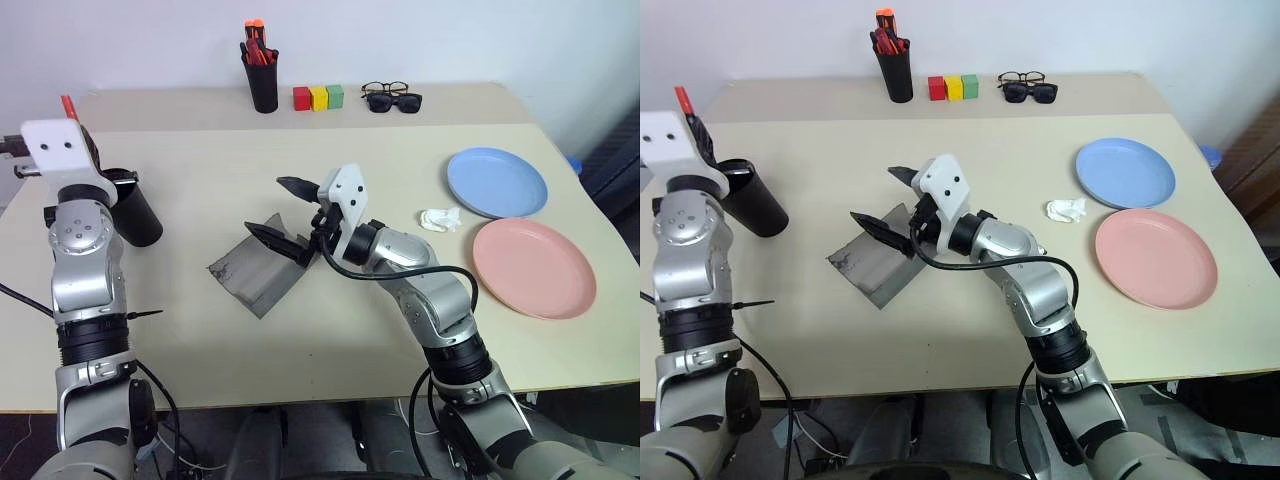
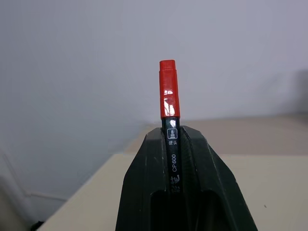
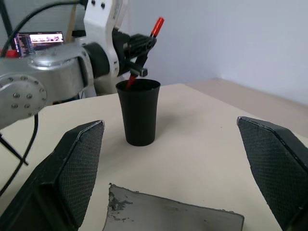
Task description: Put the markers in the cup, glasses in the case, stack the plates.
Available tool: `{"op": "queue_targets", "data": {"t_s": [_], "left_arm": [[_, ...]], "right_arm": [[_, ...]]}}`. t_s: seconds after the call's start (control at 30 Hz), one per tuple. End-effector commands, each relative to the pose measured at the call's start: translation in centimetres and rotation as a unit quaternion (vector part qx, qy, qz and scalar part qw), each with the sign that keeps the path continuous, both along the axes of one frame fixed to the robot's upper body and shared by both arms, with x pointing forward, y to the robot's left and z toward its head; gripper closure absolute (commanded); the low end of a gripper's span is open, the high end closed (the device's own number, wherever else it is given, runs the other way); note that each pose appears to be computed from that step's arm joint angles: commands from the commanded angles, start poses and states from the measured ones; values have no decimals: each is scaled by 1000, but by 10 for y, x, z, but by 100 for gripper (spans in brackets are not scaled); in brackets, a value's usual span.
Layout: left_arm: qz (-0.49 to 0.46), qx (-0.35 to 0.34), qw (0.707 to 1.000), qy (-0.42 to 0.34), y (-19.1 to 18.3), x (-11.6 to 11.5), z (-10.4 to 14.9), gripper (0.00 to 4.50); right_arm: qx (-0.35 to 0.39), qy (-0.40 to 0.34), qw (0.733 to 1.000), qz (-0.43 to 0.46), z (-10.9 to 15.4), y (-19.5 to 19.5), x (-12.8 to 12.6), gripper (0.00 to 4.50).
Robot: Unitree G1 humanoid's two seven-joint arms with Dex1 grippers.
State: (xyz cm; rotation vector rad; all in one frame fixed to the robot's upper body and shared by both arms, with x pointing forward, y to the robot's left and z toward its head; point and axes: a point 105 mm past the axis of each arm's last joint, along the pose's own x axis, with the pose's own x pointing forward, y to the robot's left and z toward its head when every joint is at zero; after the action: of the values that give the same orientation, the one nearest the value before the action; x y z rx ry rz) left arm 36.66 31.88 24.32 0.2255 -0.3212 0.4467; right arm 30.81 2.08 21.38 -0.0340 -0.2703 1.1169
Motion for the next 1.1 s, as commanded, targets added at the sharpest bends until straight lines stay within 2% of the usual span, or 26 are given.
{"op": "queue_targets", "data": {"t_s": [0.03, 0.2, 0.27, 0.33, 0.37, 0.43, 0.47, 0.53, 0.6, 0.67, 0.73, 0.87, 1.0, 1.1], "left_arm": [[6, 12, 1000, -28, 0, -7, 13, 338], [13, 6, 999, -31, 4, -8, 10, 338], [0, -1, 999, -53, 1, -10, 18, 338], [-84, -13, 993, -86, -23, -12, 34, 338], [-162, -5, 984, -76, -48, -12, 37, 338], [-288, 13, 957, -31, -90, -16, 31, 284], [-355, 14, 935, 18, -112, -21, 18, 254], [-425, 19, 901, 89, -136, -32, -2, 165], [-494, 51, 844, 202, -165, -50, -38, 66], [-521, 102, 805, 265, -179, -66, -60, 66], [-540, 86, 772, 324, -185, -75, -80, 66], [-540, 46, 734, 410, -188, -80, -107, 66], [-542, 51, 712, 444, -192, -81, -120, 66], [-536, 60, 715, 446, -192, -76, -122, 154]], "right_arm": [[16, -24, 1000, 9, 13, 2, -9, 0], [12, -24, 1000, 10, 12, 2, -10, 0], [11, -24, 1000, 10, 12, 2, -10, 0], [5, -27, 1000, 8, 11, -1, -9, 0], [-3, -28, 1000, 5, 9, -5, -8, 0], [-25, -31, 999, 4, 5, -15, -8, 0], [-50, -39, 998, 3, 0, -23, -8, 0], [-87, -46, 995, 4, -8, -35, -7, 0], [-145, -46, 988, -12, -21, -61, 0, 0], [-185, -47, 981, -21, -29, -79, 3, 0], [-208, -43, 977, -36, -31, -98, 7, 0], [-229, -43, 970, -65, -32, -121, 13, 0], [-229, -47, 969, -76, -31, -123, 14, 0], [-225, -49, 970, -82, -31, -123, 14, 0]]}}
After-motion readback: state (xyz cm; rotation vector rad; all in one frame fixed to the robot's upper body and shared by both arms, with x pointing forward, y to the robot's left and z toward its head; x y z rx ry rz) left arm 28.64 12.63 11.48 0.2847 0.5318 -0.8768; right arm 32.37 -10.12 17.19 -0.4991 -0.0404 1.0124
